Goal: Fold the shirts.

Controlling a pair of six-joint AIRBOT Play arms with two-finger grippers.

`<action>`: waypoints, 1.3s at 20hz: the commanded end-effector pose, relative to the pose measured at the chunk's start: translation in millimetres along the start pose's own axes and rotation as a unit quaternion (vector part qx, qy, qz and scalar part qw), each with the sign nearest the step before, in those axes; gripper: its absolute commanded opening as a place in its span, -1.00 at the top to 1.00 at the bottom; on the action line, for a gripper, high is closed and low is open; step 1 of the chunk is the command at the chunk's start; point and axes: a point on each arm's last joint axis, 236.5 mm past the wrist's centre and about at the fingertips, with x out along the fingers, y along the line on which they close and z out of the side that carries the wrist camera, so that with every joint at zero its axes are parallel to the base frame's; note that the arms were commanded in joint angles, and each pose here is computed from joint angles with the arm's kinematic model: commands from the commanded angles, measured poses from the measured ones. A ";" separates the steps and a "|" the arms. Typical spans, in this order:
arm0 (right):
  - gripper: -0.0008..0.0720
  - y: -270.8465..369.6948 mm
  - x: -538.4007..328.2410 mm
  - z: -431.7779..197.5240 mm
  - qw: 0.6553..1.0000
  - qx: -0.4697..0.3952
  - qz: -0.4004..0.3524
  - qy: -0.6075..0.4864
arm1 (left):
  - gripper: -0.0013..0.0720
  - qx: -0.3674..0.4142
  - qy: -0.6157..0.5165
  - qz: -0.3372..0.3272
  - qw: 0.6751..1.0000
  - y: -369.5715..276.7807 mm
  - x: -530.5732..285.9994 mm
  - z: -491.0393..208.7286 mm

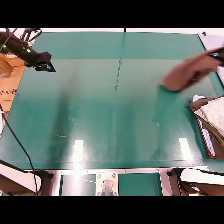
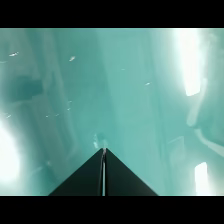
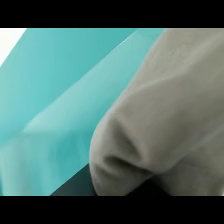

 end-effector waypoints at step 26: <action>-0.81 -302.8 -211.4 -204.4 0.842 0.378 -0.382 0.050 | 0.91 0.031 -0.022 -0.033 0.999 -15.8 -0.6 9.8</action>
